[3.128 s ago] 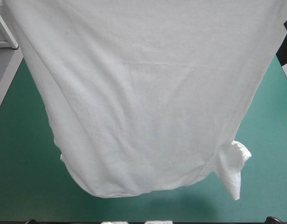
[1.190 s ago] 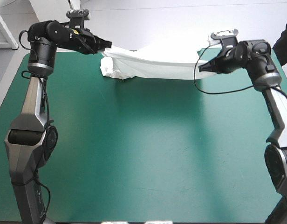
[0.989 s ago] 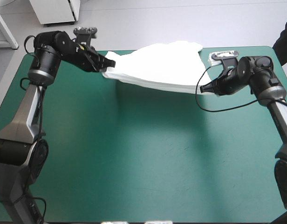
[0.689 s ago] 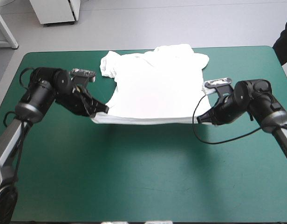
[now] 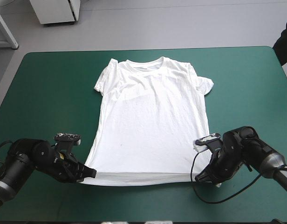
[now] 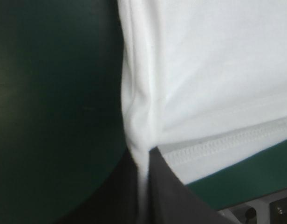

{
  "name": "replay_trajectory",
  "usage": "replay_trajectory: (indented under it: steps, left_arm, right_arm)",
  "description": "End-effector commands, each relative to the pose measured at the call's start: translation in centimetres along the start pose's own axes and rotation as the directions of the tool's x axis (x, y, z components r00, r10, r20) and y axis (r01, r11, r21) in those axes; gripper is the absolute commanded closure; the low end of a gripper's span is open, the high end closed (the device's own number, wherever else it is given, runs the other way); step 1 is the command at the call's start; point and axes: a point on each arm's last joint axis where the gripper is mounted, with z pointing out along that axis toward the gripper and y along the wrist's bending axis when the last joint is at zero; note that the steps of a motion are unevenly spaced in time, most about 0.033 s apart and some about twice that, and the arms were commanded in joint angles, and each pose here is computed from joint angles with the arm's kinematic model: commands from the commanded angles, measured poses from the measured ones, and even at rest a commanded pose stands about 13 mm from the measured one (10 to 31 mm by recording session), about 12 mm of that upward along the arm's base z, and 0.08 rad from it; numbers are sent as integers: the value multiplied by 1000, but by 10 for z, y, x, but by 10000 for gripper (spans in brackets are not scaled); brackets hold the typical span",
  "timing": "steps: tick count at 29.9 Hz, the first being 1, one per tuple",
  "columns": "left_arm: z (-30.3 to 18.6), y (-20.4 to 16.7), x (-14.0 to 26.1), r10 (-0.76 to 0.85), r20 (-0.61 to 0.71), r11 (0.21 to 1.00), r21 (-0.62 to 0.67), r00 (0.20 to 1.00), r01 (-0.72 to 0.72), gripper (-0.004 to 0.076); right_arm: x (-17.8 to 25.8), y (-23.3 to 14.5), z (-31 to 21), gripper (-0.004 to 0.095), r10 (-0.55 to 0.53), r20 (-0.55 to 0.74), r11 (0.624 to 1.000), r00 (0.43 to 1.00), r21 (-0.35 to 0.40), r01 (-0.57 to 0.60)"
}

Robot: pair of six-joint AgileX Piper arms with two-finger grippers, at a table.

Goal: Fold the cloth

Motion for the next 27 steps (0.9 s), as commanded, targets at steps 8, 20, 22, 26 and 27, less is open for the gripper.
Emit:
replay_trajectory:
  steps: [8,20,22,26,27]
  left_arm:
    - [9,-9,18,33,-12,991,132,999,-31,728]
    - [17,-6,17,98,28,989,110,995,-100,331]
    - [16,-4,19,115,-6,989,92,993,-113,295]
    - [-2,-8,20,147,-80,985,99,986,-139,276]
    - [-10,-10,19,156,-86,984,104,984,-147,276]
  right_arm:
    - [9,5,-11,918,14,70,999,997,-34,-12]
    - [15,8,-11,356,11,-13,998,1000,-68,-12]
    - [17,9,-16,339,10,-29,997,1000,-75,-12]
    - [8,13,-47,339,15,75,997,997,-79,-9]
    - [5,14,-56,339,20,114,997,993,-77,-11]
